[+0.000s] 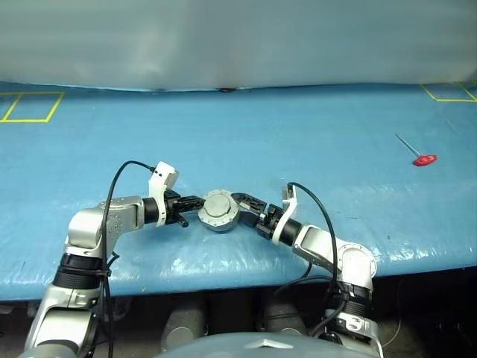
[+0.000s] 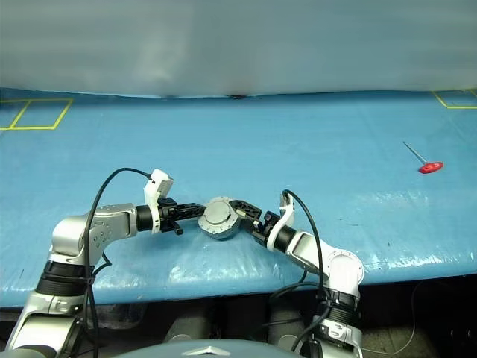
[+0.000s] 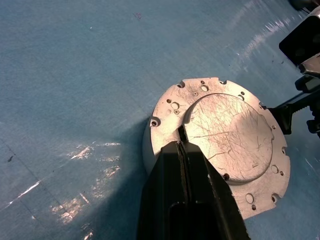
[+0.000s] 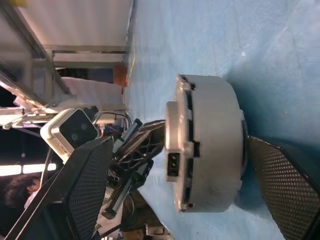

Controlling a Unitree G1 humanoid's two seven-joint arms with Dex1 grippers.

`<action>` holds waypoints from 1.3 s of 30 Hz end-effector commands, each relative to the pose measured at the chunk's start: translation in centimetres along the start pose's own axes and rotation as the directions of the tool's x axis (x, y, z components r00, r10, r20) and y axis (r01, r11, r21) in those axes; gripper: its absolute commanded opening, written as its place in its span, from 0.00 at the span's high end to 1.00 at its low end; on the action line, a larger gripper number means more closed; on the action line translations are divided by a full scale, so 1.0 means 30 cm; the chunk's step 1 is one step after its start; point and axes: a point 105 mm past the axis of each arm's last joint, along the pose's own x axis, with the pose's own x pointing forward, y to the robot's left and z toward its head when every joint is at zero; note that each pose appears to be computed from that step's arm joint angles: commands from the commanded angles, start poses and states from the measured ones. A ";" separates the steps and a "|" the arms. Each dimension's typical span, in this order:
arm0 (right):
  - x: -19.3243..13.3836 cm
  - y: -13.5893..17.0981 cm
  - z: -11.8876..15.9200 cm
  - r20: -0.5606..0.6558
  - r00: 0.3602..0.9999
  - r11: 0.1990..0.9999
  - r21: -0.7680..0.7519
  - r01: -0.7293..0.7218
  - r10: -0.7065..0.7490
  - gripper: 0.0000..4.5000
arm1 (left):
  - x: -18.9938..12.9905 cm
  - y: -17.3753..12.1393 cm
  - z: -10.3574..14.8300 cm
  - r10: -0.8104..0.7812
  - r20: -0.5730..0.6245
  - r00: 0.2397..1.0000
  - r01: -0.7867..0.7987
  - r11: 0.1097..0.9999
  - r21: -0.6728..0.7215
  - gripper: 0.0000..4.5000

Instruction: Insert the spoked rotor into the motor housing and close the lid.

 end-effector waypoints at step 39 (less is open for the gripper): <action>0.008 -0.014 -0.005 0.067 0.998 0.999 -0.039 0.005 -0.002 0.47 | 0.032 -0.006 -0.116 -0.007 -0.120 0.993 0.001 0.999 -0.052 1.00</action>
